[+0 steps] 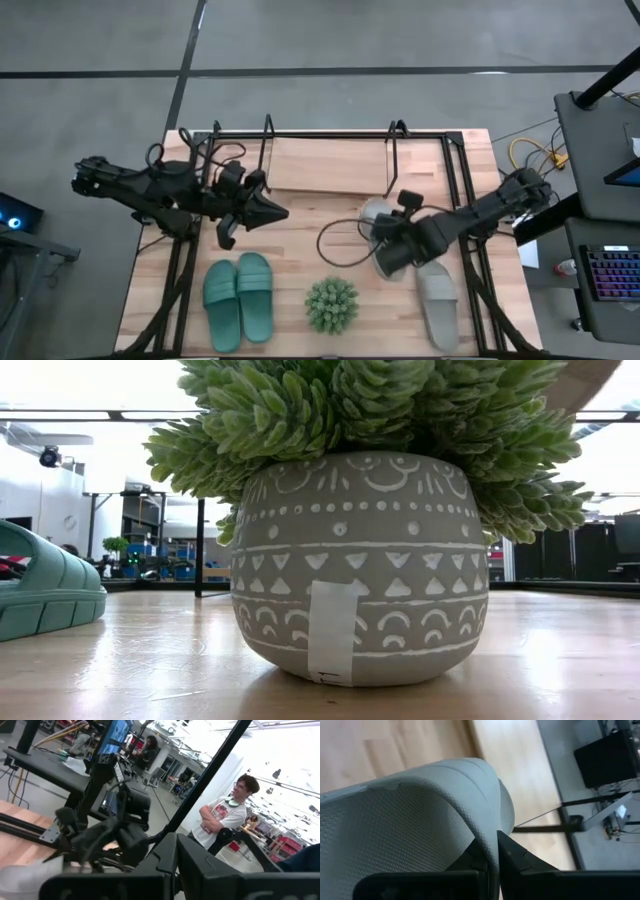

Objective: Pick and place slides into the shelf
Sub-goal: Put the left gray slipper on the shelf

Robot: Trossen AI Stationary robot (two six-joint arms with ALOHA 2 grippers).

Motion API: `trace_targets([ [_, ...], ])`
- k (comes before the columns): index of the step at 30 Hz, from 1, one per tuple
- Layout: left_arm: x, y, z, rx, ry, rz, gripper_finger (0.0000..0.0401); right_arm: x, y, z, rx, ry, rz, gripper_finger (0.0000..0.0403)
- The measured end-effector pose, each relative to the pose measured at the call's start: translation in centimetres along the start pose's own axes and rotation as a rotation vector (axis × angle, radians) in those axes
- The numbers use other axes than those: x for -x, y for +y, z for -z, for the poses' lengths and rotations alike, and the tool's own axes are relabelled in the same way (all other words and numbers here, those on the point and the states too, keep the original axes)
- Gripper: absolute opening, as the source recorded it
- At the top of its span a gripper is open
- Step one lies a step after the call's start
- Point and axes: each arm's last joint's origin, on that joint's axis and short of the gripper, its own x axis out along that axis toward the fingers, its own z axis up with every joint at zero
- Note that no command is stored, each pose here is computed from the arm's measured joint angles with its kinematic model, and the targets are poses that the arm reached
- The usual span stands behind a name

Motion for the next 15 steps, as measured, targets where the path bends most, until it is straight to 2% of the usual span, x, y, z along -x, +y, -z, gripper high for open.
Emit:
trace_targets([
  [15,0.5,0.3,0.3,-0.021,0.028,-0.040,0.0000,-2.8,-5.8,-4.4,-0.016,-0.038,0.030,0.0011],
])
